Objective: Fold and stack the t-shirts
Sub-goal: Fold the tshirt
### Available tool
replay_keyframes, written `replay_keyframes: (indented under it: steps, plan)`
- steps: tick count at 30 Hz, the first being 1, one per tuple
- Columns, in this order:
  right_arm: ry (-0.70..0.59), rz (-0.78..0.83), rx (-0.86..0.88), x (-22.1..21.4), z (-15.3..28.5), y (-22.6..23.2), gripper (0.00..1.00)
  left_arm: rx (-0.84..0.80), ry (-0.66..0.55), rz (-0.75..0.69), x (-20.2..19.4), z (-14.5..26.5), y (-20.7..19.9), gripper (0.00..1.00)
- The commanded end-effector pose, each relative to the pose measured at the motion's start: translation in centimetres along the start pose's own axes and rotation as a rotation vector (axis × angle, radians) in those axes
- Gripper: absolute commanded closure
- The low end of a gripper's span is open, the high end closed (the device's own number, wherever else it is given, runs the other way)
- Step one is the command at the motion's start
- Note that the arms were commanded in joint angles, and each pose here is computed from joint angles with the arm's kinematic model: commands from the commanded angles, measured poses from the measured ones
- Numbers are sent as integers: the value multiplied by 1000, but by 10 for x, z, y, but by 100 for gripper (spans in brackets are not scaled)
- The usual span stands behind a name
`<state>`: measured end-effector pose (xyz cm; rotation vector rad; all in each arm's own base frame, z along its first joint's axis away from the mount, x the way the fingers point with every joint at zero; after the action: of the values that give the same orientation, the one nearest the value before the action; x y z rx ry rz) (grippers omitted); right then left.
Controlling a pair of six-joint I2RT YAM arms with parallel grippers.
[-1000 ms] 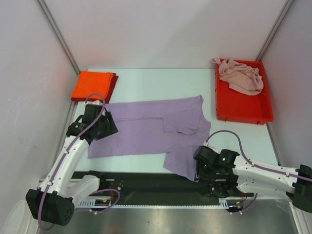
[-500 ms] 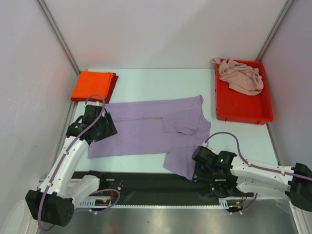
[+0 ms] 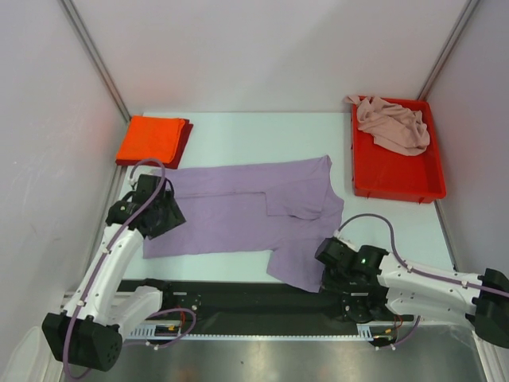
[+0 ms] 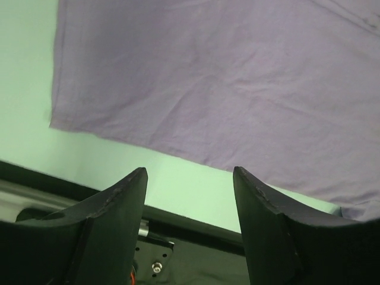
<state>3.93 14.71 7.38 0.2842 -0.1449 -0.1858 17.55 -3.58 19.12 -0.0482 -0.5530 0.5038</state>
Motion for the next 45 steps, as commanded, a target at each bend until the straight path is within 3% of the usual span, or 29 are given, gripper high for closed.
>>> replay_keyframes:
  steps: [1, 6, 12, 18, 21, 32, 36, 39, 45]
  plan:
    - [-80, 59, -14, 16, 17, 8, 100, 116, -4, 150, 3, 5, 17, 35]
    - [-108, 183, 36, 28, 43, 30, 100, 273, 46, 358, -3, -11, 42, 36]
    - [-32, 241, 25, 28, 34, 30, 100, 401, 123, 550, 2, -30, 66, 37]
    - [40, 259, 67, 29, 25, 29, 100, 495, 177, 649, -9, -45, 94, 42]
    - [50, 264, 88, 33, 24, 30, 100, 456, 232, 708, -9, -60, 96, 47]
    - [59, 211, 112, 55, 27, 23, 100, 460, 262, 811, -23, -89, 110, 62]
    - [71, 214, 105, 54, 27, 17, 100, 482, 213, 829, -17, -90, 117, 60]
    - [76, 216, 105, 53, 27, 15, 100, 493, 190, 810, -10, -90, 120, 53]
    - [68, 218, 108, 55, 29, 12, 100, 532, 176, 836, -9, -92, 129, 52]
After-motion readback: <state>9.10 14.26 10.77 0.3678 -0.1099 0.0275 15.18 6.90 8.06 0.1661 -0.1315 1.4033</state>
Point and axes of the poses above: each gripper's point midway between its finger pads, its own z axis back along the fingers, its own y axis along the line the jaws close on, x = y × z, the point moved 6 cm from there along z, back along the fingers, and after that the axes turned 3 degrees about z, right-handed, at the moved point
